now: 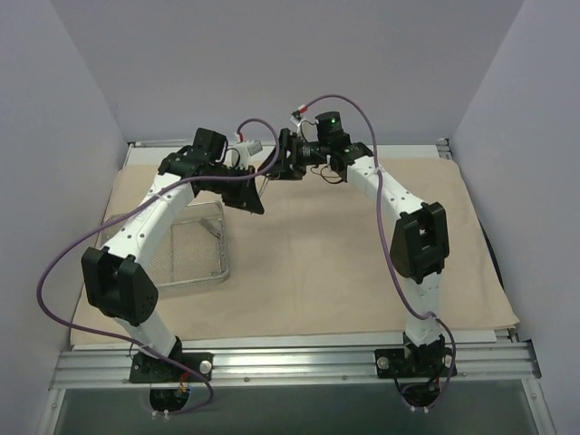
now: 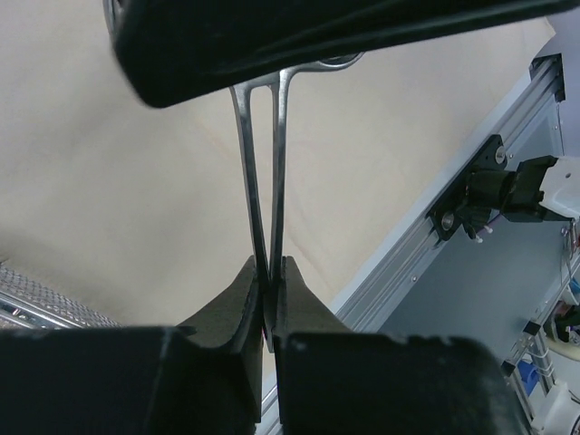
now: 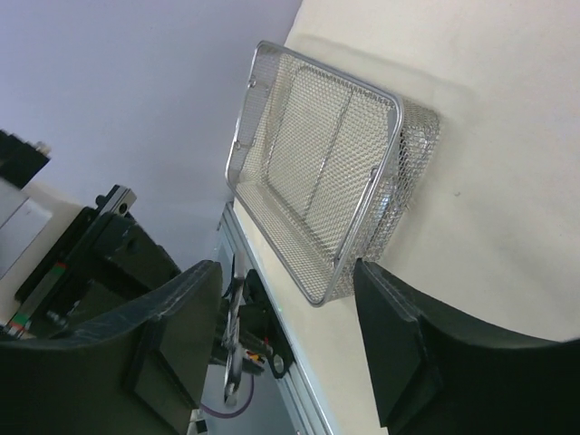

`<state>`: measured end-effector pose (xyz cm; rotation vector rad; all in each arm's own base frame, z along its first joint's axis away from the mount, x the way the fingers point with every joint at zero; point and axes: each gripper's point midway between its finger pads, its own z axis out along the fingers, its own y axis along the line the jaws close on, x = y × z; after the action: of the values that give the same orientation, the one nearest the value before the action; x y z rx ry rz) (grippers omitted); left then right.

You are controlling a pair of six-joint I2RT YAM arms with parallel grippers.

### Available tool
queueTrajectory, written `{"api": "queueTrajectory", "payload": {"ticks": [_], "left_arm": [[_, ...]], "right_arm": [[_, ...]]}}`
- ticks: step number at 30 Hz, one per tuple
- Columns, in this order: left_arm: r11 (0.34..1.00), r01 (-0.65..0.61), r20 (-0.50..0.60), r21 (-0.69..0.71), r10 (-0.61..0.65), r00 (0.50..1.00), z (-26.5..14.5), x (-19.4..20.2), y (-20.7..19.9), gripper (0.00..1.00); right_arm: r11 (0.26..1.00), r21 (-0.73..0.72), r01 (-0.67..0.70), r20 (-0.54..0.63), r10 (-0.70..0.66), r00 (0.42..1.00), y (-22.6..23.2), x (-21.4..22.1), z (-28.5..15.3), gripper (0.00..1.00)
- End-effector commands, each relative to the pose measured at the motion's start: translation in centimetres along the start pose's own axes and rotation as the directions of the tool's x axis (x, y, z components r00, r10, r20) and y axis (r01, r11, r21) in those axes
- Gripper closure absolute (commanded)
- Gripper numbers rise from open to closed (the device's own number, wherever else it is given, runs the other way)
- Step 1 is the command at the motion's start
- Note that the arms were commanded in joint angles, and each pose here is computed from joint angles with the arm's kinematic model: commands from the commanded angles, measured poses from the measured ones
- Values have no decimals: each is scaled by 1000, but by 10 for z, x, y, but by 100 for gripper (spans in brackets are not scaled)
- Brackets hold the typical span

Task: Open and lay out the surgical kit
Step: Place the medical item in the surgical kit.

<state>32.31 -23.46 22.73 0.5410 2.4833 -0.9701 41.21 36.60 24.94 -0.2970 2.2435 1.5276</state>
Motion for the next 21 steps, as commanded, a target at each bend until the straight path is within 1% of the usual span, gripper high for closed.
{"api": "queueTrajectory", "payload": {"ticks": [1,3,4,6,7,8,9,10,11,12,13,14,15,16,17,18,19,21], "left_arm": [[996,-79,39,41,77,996,-11,-12,-21,98],[995,-86,43,45,84,996,-12,-13,-23,98],[995,-89,43,44,88,995,-12,-13,-23,98],[995,-92,42,30,90,995,-12,-13,-20,98],[996,-86,39,27,85,996,-12,-13,-20,96],[996,-81,40,22,80,996,-12,-14,-17,89],[998,-62,43,14,62,997,-13,-14,-15,79],[998,-56,60,9,55,997,-13,-18,-13,67],[999,-37,77,15,36,996,-17,-18,-10,49],[999,-13,99,31,10,995,-19,-21,-11,42],[997,-30,142,75,19,990,-22,-30,-17,38],[994,-37,172,103,19,985,-29,-32,-23,37],[993,-8,180,120,-14,984,-29,-32,-20,36],[988,-29,212,154,-4,977,-31,-39,-26,36],[984,-32,227,175,-9,974,-34,-41,-30,36],[980,1,221,198,-46,974,-31,-39,-31,37],[977,-14,247,213,-40,968,-31,-46,-34,37],[969,4,243,246,-65,968,-29,-46,-37,37]], "right_arm": [[992,-118,40,-31,-44,999,34,-2,2,42],[993,-118,21,-44,-26,999,30,1,4,53],[991,-131,32,-40,-38,998,31,0,3,65],[987,-156,22,-41,-29,999,33,2,4,84],[984,-177,17,-44,-25,999,38,3,3,100],[981,-194,15,-43,-24,999,38,5,3,100],[981,-193,18,-32,-25,999,40,4,1,100],[981,-192,37,-10,-39,999,46,1,-6,100],[982,-181,48,16,-46,999,47,-3,-8,100],[983,-177,58,37,-52,998,51,-4,-15,100],[983,-173,60,63,-50,997,51,-8,-21,100],[976,-193,98,115,-77,990,59,-16,-26,100],[977,-191,93,152,-64,986,59,-15,-32,100],[975,-211,64,171,-28,985,64,-18,-37,100],[967,-232,104,212,-54,976,71,-24,-42,100],[964,-236,123,249,-63,966,79,-29,-50,100],[965,-242,97,259,-32,965,76,-27,-52,100],[949,-279,150,325,-54,944,92,-36,-65,100]]}}
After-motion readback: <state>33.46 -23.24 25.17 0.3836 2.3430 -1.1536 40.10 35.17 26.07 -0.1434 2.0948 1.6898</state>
